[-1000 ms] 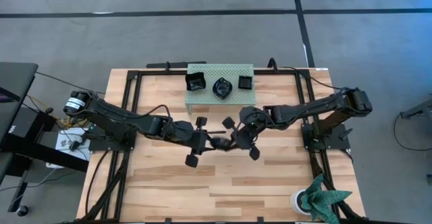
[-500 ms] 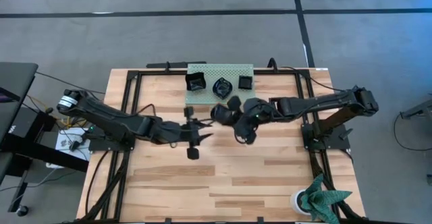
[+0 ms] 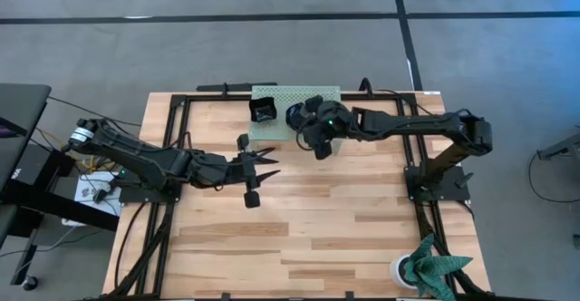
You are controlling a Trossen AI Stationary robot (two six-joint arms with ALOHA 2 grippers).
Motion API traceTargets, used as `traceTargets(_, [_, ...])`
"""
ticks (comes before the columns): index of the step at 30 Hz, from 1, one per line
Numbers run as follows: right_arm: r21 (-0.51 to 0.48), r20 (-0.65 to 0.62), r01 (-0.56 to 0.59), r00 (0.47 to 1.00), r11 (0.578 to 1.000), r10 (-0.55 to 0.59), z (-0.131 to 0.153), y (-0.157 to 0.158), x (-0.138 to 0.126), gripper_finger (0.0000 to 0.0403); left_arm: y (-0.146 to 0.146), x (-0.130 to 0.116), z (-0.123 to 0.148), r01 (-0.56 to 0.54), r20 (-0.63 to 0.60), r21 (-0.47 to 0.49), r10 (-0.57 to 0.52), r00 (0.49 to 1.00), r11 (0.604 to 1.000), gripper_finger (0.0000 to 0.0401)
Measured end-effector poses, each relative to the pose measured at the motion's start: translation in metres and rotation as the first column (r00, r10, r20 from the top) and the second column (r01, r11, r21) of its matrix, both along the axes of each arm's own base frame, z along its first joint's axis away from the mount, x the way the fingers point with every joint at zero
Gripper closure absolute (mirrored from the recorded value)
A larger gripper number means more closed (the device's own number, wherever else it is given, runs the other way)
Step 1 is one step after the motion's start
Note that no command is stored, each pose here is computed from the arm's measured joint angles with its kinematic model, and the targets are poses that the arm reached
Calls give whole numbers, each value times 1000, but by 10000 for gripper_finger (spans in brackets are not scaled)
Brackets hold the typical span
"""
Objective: Pick & Place Mini shaped plates
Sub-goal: Stack the leaf-shaped plate on the leaf-shaped plate on the shelf
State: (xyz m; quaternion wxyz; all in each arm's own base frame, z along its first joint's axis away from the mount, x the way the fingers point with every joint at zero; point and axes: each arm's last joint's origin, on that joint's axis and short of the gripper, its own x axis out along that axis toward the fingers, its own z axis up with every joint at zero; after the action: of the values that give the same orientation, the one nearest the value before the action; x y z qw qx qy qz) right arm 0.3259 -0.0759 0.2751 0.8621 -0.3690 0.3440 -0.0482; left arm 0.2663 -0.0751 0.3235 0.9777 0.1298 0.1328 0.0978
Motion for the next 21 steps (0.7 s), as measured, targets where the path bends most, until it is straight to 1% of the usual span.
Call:
traceTargets(2, [2, -33, 15, 999, 1000, -15, -5, -6, -3, 402, 0, 0, 0, 0, -1, 0, 0, 1000, 1000, 293])
traceTargets(4, [-13, -17, 17, 1000, 1000, -18, -5, -11, 0, 401, 0, 0, 0, 0, -2, 0, 0, 1000, 1000, 293])
traceTargets(7, [-34, -41, 11, 999, 999, -13, -10, -16, 2, 391, 0, 0, -1, -1, -2, 0, 1, 1000, 1000, 294])
traceTargets(9, [-51, -58, 0, 998, 999, -3, -16, -19, 5, 380, 0, 0, -1, -1, -2, 0, 1, 1000, 1000, 294])
traceTargets(14, [-51, -84, 1, 996, 999, -5, -24, -20, 9, 343, 0, 0, -1, -1, -3, 0, 1, 1000, 1000, 294])
traceTargets(19, [-109, -71, 51, 996, 993, -59, -17, -14, 7, 319, 0, 0, -1, -1, -3, 0, 1, 1000, 1000, 294])
traceTargets(21, [-124, -59, 50, 997, 991, -58, -12, -11, 5, 315, 0, 0, -1, -1, -4, 1, 1, 1000, 1000, 294])
